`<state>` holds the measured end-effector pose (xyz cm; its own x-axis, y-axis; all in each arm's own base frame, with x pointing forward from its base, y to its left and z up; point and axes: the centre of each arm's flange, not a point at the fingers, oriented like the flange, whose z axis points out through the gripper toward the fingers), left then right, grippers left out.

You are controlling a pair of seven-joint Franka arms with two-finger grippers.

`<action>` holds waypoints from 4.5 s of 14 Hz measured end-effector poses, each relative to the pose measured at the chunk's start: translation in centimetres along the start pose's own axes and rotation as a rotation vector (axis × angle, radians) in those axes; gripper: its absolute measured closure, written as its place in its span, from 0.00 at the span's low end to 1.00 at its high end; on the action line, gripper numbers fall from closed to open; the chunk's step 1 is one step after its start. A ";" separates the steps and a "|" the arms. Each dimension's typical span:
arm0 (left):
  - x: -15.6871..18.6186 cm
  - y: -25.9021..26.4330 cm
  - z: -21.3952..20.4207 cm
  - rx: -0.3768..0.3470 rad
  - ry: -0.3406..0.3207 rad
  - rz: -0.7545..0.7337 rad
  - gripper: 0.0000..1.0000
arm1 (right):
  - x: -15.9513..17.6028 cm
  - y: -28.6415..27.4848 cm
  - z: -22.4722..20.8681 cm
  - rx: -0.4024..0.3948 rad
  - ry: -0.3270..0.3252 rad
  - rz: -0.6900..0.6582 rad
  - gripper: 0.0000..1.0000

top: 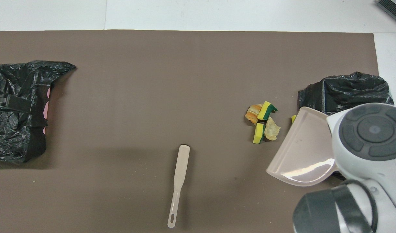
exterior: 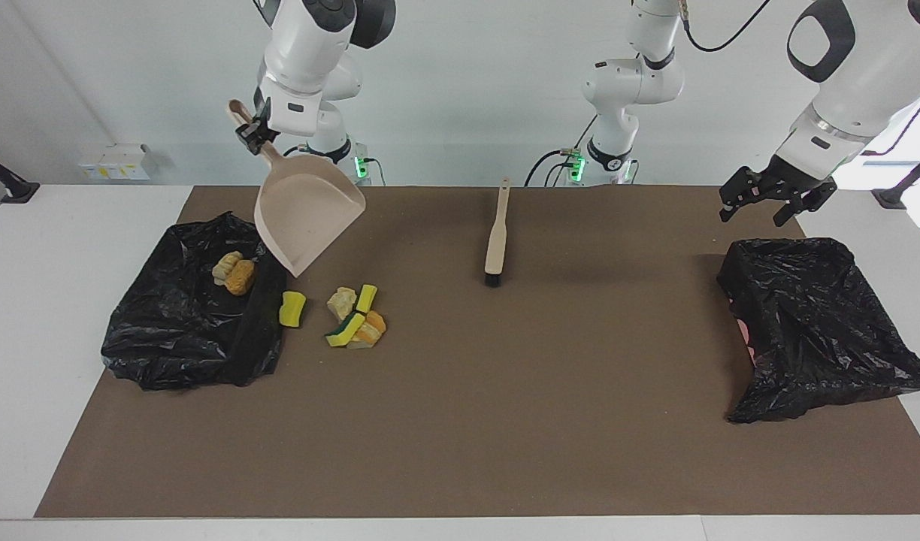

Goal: Sweep and dump trash in bin

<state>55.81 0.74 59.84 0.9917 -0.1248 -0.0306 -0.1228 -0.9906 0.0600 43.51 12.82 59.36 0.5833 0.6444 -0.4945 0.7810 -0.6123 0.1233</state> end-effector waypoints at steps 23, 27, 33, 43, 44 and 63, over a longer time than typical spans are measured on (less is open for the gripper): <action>0.0 -0.2 0.0 0.003 -0.001 -0.004 0.00 | 40.7 -6.4 2.6 0.536 0.530 0.950 0.67; 0.0 -0.2 0.0 0.003 -0.001 -0.004 0.00 | 41.7 -7.6 3.1 0.533 0.540 0.934 0.67; 0.0 -0.2 0.0 0.003 -0.001 -0.004 0.00 | 40.8 -7.4 1.7 0.484 0.561 0.923 0.18; 0.0 -0.2 0.0 0.003 -0.001 -0.004 0.00 | 28.2 -19.6 -1.8 0.552 0.353 0.821 0.00; 0.0 -0.2 0.0 0.003 -0.001 -0.004 0.00 | 27.7 -21.8 -0.3 0.562 0.344 0.815 0.00; 10.0 22.0 13.9 0.025 0.061 0.176 0.00 | 26.3 -27.8 9.1 0.609 0.284 0.947 0.74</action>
<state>62.53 -23.09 47.03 0.9552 -0.2935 0.0387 -0.2948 -0.9549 0.0342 35.09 42.62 35.06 0.9660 -0.1570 -0.2054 -0.1863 -0.9736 -0.1322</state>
